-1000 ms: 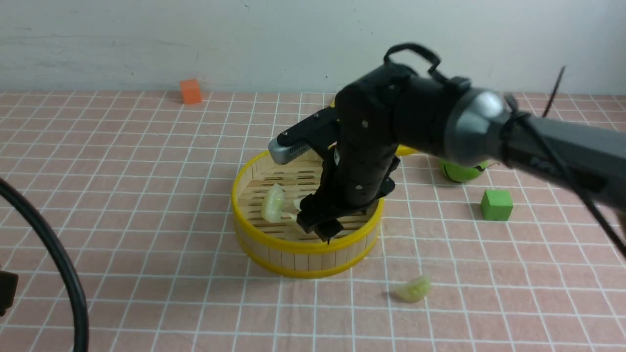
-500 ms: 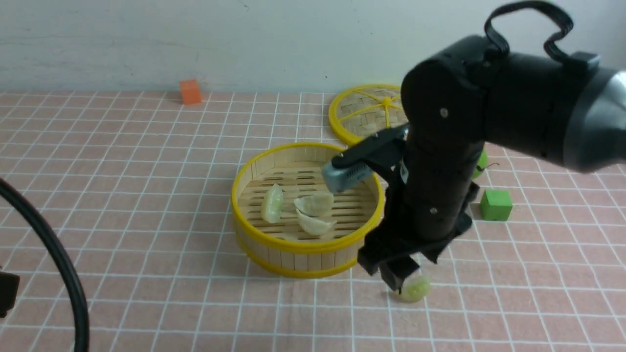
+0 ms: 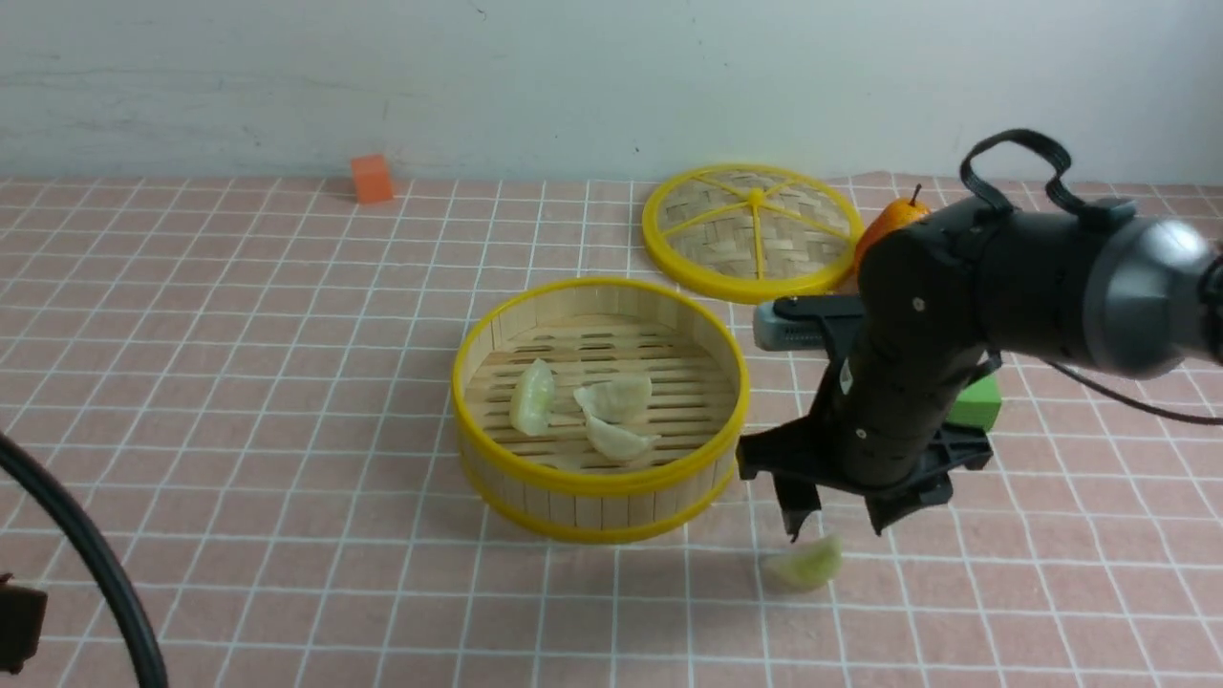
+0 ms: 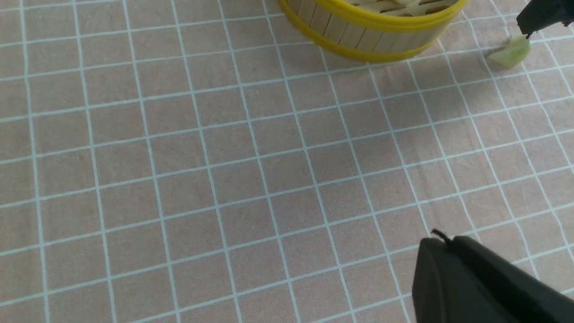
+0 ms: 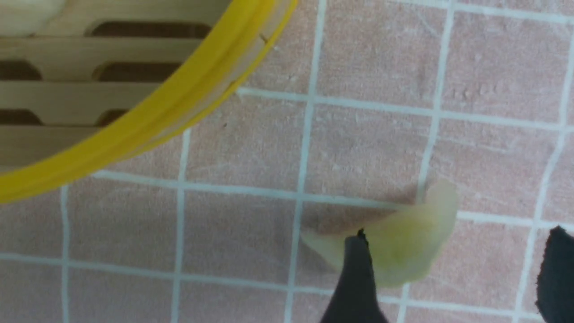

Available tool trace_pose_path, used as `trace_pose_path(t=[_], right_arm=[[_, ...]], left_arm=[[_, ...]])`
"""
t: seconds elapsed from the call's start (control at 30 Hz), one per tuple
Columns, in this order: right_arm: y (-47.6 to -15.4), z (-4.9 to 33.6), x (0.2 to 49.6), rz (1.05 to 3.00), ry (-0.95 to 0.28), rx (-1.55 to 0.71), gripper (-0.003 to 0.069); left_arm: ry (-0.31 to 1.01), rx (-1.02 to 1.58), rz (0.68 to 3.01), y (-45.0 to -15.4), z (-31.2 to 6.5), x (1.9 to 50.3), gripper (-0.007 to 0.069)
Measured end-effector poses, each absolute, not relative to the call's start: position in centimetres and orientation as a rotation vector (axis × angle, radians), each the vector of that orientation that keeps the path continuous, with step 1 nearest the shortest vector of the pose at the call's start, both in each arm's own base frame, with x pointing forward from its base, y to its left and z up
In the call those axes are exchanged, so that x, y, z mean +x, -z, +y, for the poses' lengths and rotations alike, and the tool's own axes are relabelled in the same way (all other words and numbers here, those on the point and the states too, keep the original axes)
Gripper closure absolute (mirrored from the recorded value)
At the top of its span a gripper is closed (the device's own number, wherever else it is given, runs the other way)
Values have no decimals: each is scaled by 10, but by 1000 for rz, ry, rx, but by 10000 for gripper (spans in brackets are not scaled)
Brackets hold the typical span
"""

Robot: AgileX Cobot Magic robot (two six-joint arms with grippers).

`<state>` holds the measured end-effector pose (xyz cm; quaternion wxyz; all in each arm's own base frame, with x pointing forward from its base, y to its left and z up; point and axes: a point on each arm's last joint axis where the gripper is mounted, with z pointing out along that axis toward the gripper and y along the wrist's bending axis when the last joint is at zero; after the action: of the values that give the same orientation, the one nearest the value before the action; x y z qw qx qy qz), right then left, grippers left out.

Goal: Put the dumplings into the steamer on the table with the pink tablecloth.
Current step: 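Reach for and grasp a dumpling lying on the table beside the steamer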

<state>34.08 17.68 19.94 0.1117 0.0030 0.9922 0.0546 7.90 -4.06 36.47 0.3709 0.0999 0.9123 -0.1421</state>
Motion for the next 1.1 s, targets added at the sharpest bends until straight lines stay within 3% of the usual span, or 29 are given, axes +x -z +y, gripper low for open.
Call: trace_pose_path(t=[0.23,0.5,0.73,1.1], right_arm=[[-167,184,344,3005,-183,46,155],[-165,183,341,3043,-156,-26,196],[-166,184,342,3016,-160,-228,281],[-168,188,347,2943,-201,-347,297]], left_arm=[[368,253,2308,-357,-38,74,622],[352,254,2297,-357,-36,73,622],[351,254,2295,-357,-36,73,622],[355,253,2283,-358,-36,74,622]])
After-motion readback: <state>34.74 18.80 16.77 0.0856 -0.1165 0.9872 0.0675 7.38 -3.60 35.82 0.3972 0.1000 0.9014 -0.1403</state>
